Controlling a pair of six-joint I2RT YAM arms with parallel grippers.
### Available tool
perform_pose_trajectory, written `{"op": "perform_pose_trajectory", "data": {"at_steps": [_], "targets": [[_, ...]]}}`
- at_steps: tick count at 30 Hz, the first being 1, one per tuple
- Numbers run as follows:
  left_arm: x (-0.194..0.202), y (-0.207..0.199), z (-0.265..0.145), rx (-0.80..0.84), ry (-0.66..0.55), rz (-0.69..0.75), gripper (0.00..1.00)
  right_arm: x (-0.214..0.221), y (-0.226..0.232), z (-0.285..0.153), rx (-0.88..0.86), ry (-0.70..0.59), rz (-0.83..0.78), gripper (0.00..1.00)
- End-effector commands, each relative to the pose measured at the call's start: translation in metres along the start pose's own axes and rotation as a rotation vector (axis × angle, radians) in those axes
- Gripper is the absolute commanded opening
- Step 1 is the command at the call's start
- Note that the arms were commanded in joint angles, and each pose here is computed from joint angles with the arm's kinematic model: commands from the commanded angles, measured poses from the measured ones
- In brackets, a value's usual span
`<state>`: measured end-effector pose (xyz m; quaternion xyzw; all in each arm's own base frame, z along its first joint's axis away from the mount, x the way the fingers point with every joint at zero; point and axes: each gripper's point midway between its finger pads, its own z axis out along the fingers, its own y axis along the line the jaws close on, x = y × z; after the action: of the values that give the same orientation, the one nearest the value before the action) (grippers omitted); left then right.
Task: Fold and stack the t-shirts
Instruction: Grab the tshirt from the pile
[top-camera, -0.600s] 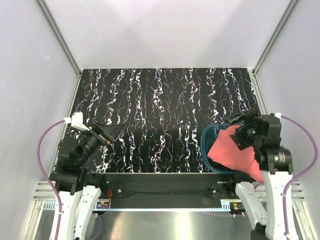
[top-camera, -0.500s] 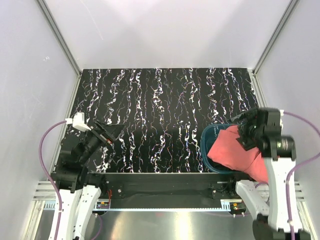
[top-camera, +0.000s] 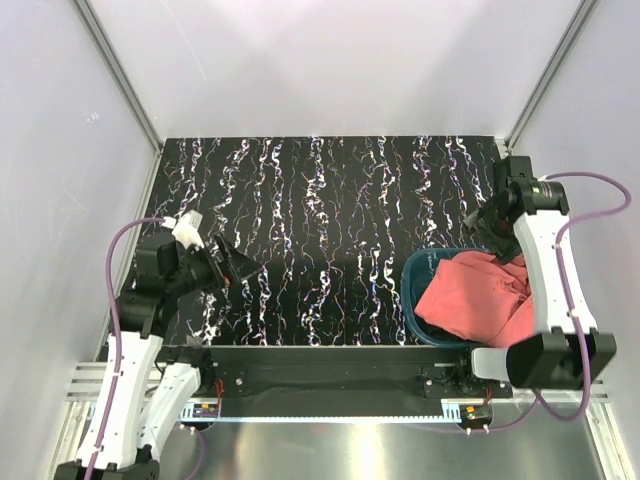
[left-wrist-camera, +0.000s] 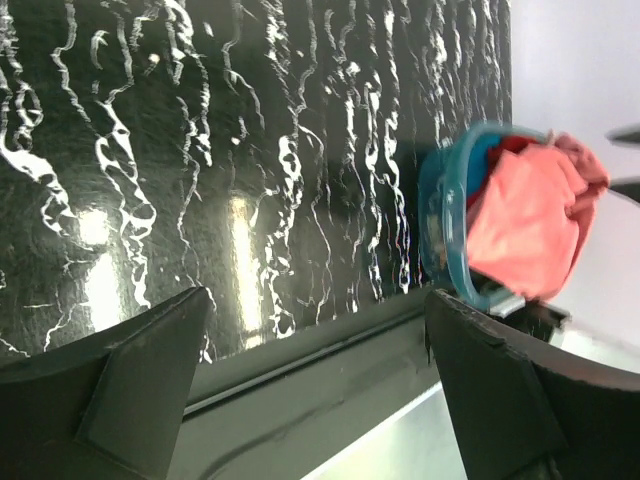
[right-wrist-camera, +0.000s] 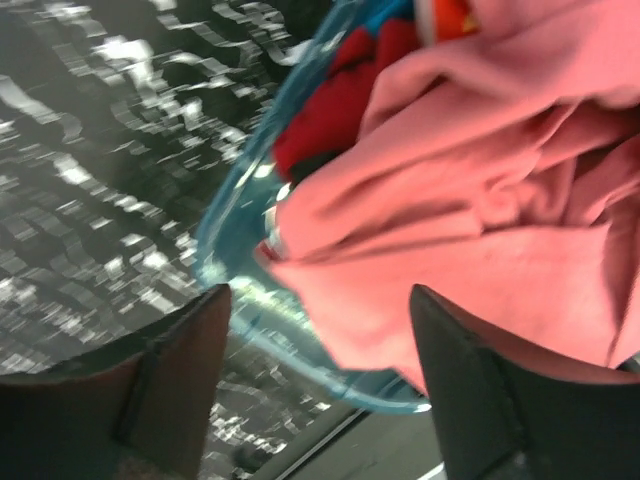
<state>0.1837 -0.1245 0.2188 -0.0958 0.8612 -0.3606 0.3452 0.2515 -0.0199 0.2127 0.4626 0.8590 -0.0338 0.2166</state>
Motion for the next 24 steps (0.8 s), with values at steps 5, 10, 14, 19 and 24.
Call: {"op": "perform_pose_trajectory", "data": {"at_steps": [5, 10, 14, 19, 24], "targets": [[-0.004, -0.020, -0.017, 0.084, -0.010, 0.175, 0.88, 0.001, -0.022, 0.031, 0.162, 0.035, -0.027, 0.86], [-0.008, -0.020, -0.019, 0.057, -0.014, 0.199, 0.82, 0.034, -0.038, 0.051, 0.219, 0.127, 0.031, 0.79], [-0.008, -0.015, -0.020, 0.025, -0.015, 0.213, 0.80, 0.041, -0.046, 0.065, 0.236, 0.119, 0.025, 0.71], [-0.010, -0.017, -0.021, 0.022, -0.014, 0.219, 0.77, 0.028, -0.046, 0.062, 0.264, 0.078, 0.001, 0.19], [-0.013, -0.021, -0.021, 0.028, -0.019, 0.221, 0.74, -0.019, -0.039, 0.007, 0.228, -0.069, 0.014, 0.05]]}}
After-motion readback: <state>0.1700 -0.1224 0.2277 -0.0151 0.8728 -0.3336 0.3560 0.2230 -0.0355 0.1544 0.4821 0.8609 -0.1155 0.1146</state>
